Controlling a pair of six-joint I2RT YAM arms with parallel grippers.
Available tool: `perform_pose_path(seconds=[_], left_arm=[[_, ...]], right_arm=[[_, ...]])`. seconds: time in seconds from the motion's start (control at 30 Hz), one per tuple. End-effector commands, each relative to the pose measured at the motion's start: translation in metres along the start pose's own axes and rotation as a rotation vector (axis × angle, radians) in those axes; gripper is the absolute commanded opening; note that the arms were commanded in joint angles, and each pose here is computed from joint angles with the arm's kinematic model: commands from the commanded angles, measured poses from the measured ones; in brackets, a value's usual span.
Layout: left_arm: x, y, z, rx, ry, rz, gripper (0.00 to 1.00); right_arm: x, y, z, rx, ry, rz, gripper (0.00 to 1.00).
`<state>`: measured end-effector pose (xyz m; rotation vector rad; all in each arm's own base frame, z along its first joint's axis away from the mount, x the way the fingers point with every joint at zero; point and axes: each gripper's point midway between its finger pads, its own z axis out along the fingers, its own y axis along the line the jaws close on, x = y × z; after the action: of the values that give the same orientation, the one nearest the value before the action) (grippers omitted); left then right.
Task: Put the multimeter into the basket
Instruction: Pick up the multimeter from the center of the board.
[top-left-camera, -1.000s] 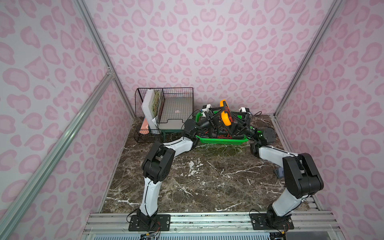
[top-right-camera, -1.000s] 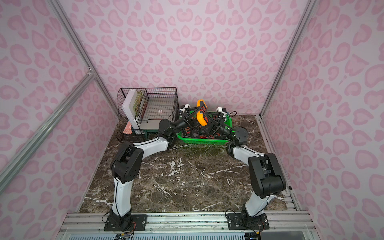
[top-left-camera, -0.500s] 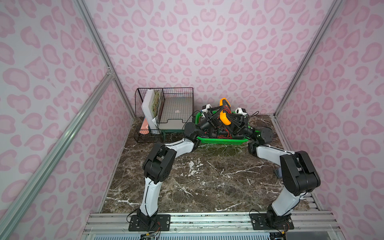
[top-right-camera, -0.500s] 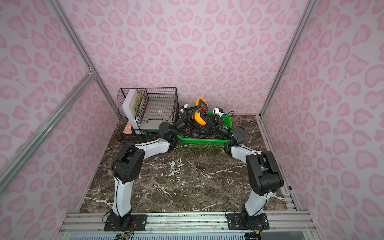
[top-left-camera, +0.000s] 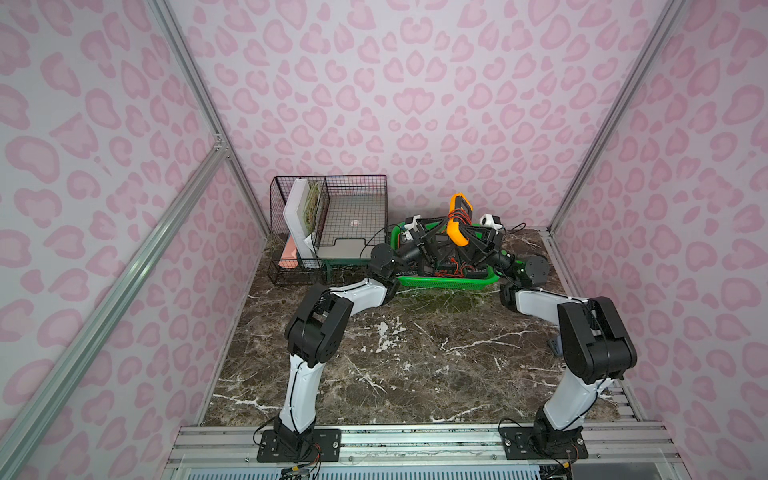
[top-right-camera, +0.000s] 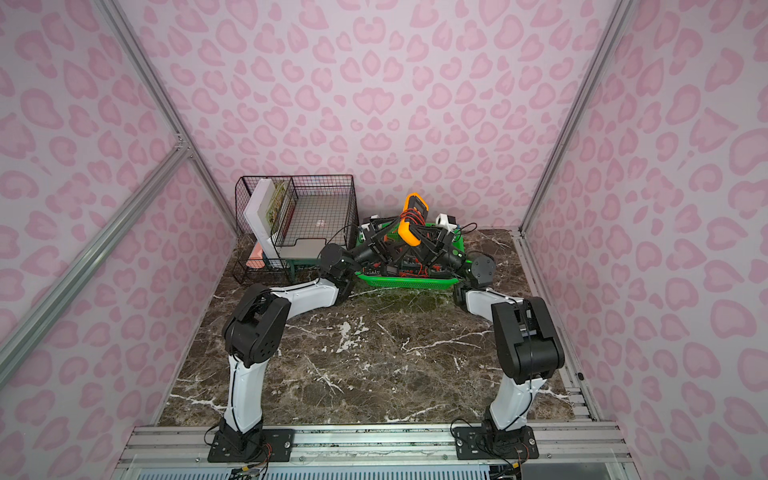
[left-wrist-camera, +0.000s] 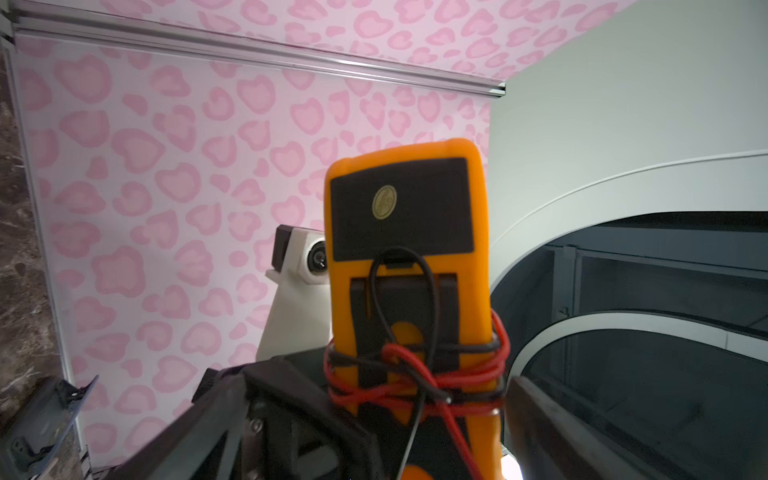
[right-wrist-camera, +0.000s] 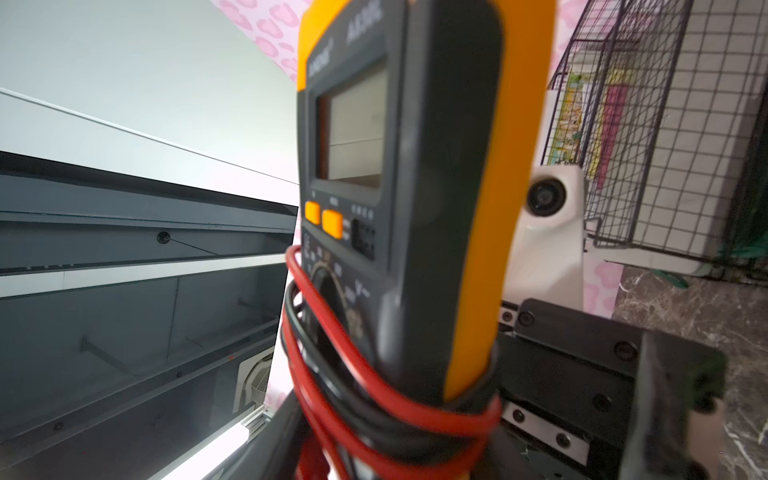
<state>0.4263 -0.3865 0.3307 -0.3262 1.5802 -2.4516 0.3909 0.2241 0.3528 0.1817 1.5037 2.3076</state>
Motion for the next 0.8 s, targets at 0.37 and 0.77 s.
perform_pose_path(seconds=[0.37, 0.77], left_arm=[[-0.029, 0.021, -0.034, -0.156, -0.111, 0.039, 0.99], [-0.024, 0.012, -0.047, -0.326, -0.076, 0.132, 0.99]], right_arm=[[-0.032, -0.012, -0.023, 0.032, -0.011, -0.052, 0.22], [-0.049, -0.080, -0.034, 0.246, -0.007, -0.043, 0.22]])
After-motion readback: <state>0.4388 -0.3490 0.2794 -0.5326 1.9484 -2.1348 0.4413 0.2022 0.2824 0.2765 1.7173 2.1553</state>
